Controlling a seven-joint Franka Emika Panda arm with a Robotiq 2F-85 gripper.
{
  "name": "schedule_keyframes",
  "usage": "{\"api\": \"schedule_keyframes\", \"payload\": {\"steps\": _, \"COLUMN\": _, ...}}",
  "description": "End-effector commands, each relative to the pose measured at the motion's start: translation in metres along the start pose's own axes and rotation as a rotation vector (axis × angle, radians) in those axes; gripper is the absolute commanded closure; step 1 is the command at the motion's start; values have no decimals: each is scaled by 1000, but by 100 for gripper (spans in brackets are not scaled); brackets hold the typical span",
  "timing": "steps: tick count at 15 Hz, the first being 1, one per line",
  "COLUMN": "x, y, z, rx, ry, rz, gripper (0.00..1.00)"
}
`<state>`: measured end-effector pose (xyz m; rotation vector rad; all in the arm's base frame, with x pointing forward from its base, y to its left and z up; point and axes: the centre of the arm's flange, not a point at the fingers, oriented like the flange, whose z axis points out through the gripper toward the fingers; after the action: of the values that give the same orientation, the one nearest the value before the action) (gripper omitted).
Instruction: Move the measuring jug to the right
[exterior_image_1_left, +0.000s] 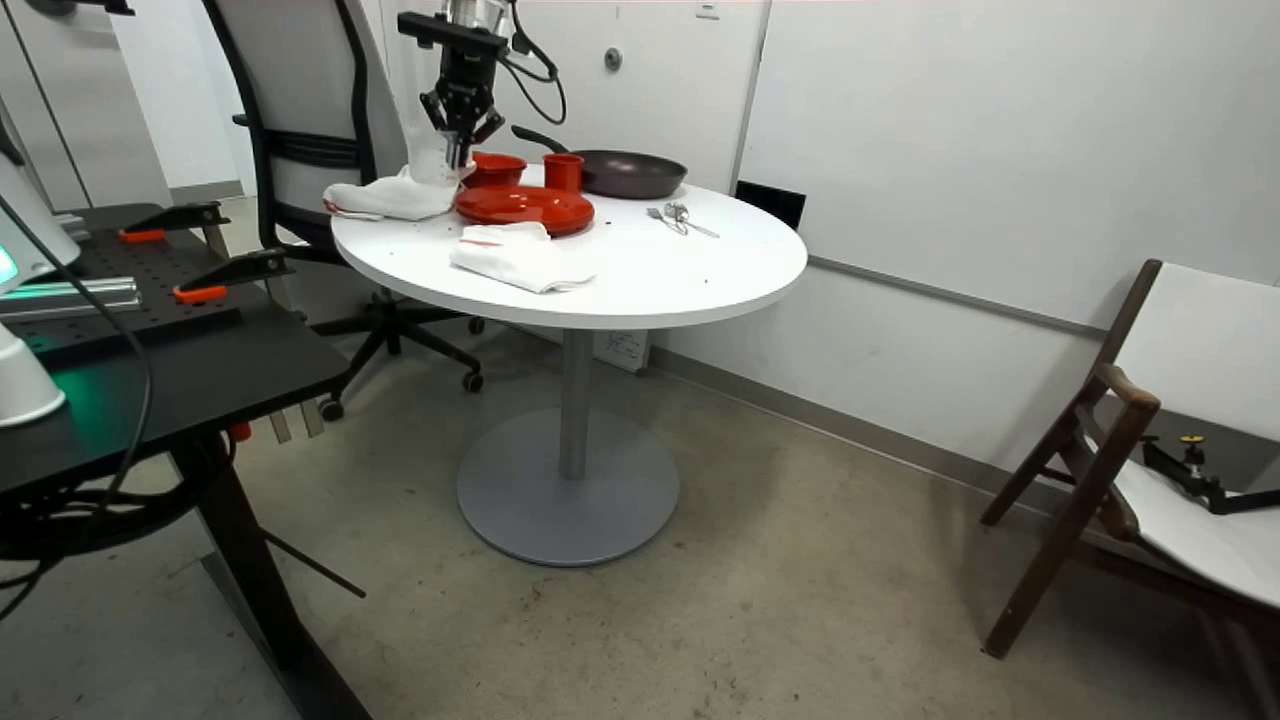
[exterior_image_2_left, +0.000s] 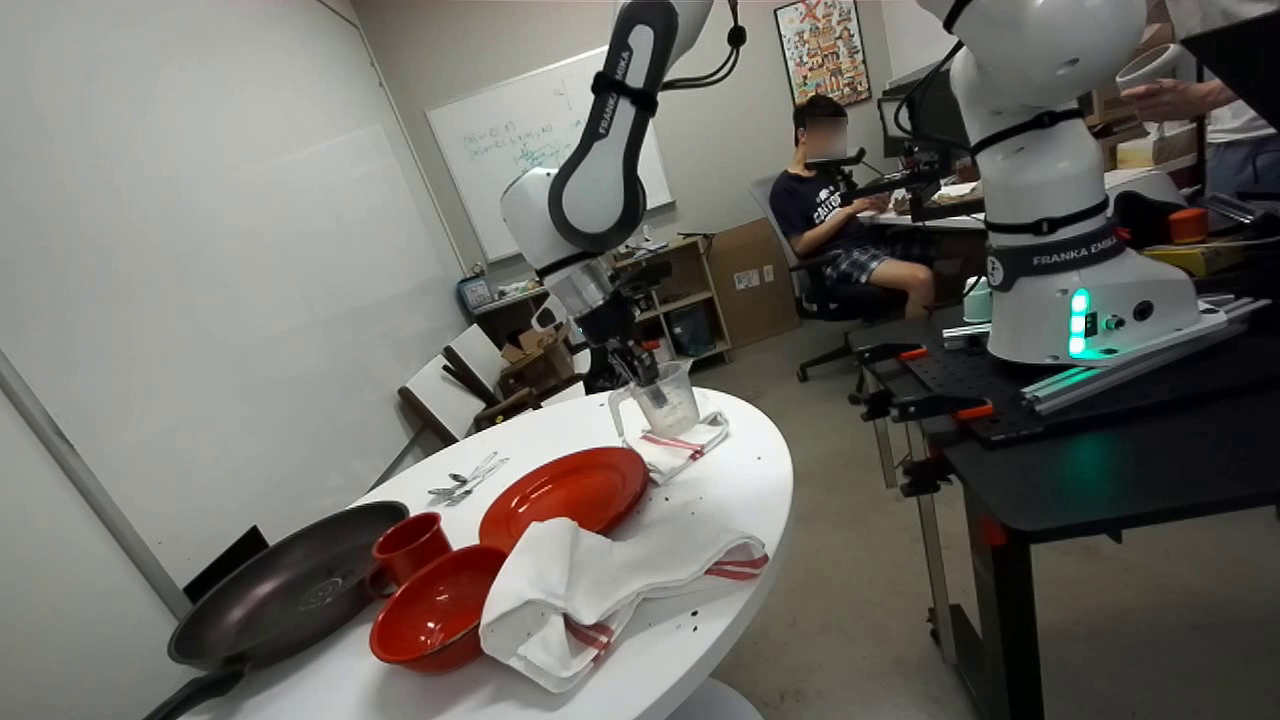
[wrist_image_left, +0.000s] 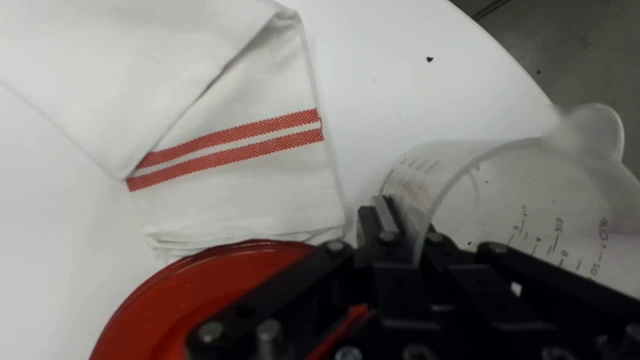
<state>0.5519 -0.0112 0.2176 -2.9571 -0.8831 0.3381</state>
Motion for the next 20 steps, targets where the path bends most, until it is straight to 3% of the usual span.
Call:
{"api": "schedule_keyframes", "payload": {"steps": 1, "x": -32, "y": 9, "z": -65, "rx": 41, "ry": 54, "rz": 68, "gripper": 99}}
{"api": "schedule_keyframes", "payload": {"steps": 6, "x": -47, "y": 23, "z": -126, "rx": 61, "ry": 154, "rz": 155, "gripper": 99}}
{"api": "schedule_keyframes", "payload": {"steps": 10, "x": -36, "y": 52, "z": -147, "rx": 48, "ry": 209, "rz": 222, "gripper": 99}}
{"api": "schedule_keyframes", "payload": {"steps": 14, "x": -24, "y": 101, "z": -148, "rx": 30, "ry": 220, "rz": 306, "gripper": 99}}
{"api": "schedule_keyframes", "payload": {"steps": 20, "x": 0, "y": 176, "z": -112, "rx": 34, "ry": 189, "rz": 414, "gripper": 99}}
